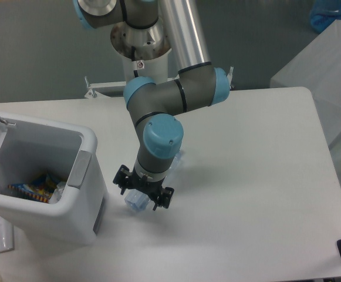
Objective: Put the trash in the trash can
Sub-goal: 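Close the gripper on the bottle cap end and lift the bottle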
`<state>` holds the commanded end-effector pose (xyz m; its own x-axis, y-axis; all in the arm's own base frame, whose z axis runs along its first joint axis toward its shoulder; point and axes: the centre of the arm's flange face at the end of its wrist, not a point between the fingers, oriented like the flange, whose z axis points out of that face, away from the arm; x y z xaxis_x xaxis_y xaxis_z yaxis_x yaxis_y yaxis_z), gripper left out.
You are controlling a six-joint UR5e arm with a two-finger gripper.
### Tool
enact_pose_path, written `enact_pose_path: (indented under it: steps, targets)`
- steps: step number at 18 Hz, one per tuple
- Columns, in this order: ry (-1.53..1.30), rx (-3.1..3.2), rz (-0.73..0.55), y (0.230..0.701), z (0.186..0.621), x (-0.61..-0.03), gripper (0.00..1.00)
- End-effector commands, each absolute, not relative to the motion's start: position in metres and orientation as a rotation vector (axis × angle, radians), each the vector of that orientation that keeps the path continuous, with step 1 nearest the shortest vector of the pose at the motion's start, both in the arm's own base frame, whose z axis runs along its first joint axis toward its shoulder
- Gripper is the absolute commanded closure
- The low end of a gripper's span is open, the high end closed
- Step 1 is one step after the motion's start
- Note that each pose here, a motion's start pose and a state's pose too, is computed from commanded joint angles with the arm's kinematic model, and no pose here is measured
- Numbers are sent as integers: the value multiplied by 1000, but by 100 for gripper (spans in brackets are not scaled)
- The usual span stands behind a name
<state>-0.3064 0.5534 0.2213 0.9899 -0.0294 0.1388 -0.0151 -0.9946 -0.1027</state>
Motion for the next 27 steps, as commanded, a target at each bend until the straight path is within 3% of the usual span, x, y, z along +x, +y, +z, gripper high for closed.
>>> enact_pose_path:
  steps: [7,13,18,21,27]
  targets:
    - [70,-3119,-201,556,188,-303,0]
    - [74,-3124,-184,560,185,-305,0]
    - [77,-3116,-170,563,190,-306,40]
    - [78,-3110,-157,566,195,-309,58]
    - [51,-3110,-158,559,198,-319,60]
